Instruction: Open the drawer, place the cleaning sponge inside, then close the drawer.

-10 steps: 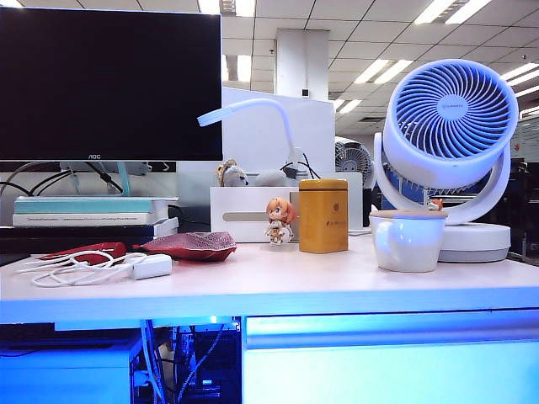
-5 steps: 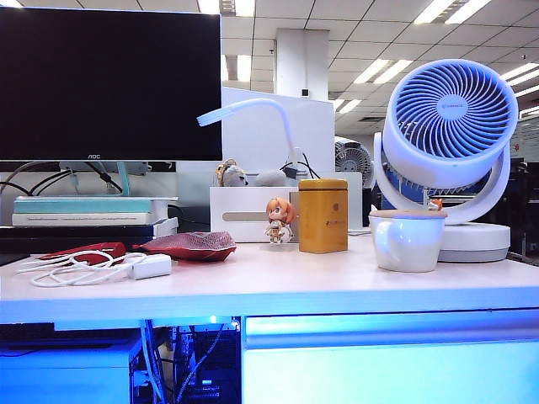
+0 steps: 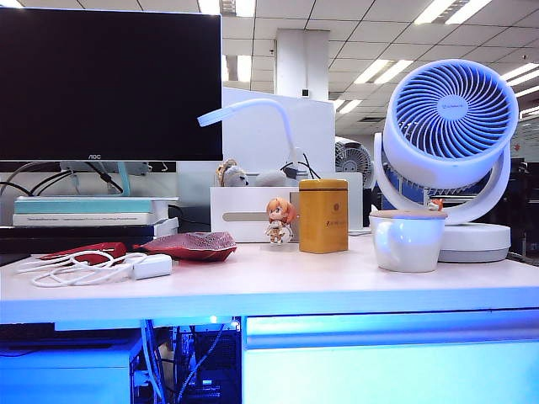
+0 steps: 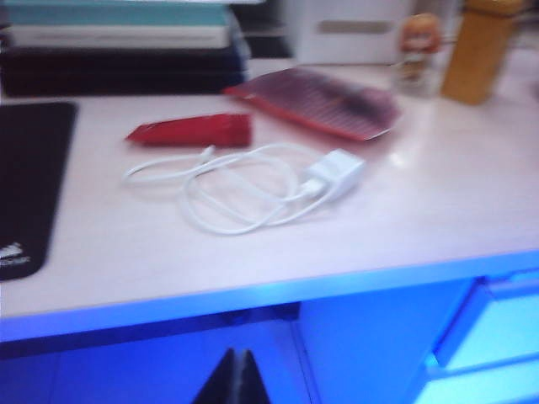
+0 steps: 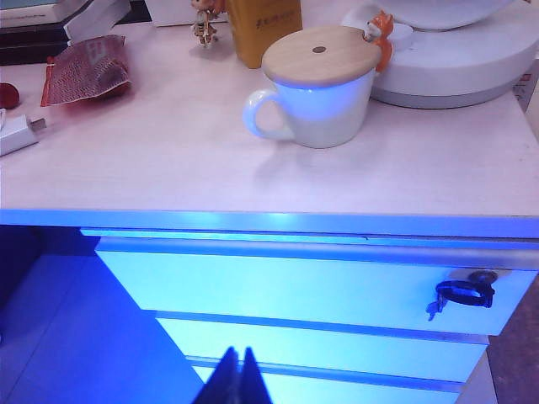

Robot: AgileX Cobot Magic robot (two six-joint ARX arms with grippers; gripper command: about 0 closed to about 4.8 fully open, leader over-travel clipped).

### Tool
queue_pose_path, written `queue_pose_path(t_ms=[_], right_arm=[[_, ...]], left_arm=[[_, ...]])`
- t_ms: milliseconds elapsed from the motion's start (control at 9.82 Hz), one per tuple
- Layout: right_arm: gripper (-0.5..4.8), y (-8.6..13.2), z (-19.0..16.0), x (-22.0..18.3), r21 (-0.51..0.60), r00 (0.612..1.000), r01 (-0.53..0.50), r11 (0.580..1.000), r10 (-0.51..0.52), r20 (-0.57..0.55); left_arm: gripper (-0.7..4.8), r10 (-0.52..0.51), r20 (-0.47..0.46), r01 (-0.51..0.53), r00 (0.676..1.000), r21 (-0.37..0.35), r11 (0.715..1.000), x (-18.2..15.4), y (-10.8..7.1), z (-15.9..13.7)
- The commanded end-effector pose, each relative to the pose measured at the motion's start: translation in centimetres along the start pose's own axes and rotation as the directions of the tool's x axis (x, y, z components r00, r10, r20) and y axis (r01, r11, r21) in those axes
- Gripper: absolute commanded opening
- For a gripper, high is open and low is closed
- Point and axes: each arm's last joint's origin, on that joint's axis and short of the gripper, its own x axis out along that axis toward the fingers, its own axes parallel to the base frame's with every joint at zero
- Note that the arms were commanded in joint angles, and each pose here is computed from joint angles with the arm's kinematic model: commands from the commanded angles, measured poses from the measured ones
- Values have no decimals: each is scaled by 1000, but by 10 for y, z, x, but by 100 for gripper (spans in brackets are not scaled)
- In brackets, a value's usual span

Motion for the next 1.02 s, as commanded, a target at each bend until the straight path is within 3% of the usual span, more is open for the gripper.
queue_pose_path(t_ms=[102,204,306,407,611,815,1018], right_arm=[[-6,0,2,-1,4,1000,-5,1000,5,12],[-6,0,2,-1,4,1000,-5,1000,5,12],[-6,0,2,-1,4,1000,-5,1000,5,13],[-6,0,2,-1,4,1000,-5,1000,5,13],[-6,0,2,-1,4,1000,-5,1000,5,13],[-6,0,2,-1,4,1000,-5,1000,5,12],[-6,0,2,-1,4,1000,-5,1000,5,13]], left_arm=[[-5,110,14,-110,994,-35,993,3,16,-4],[-5,191,13,-190,982,-27,981,2,24,-4],[-5,218,9,-219,976,58,974,2,28,-5],[-5,227,6,-227,974,66,972,1,29,-5],[-5,205,7,-205,979,-7,979,2,28,-5],[-5,100,8,-100,995,15,995,3,18,-5],[-5,100,10,-100,995,14,995,3,18,-5]])
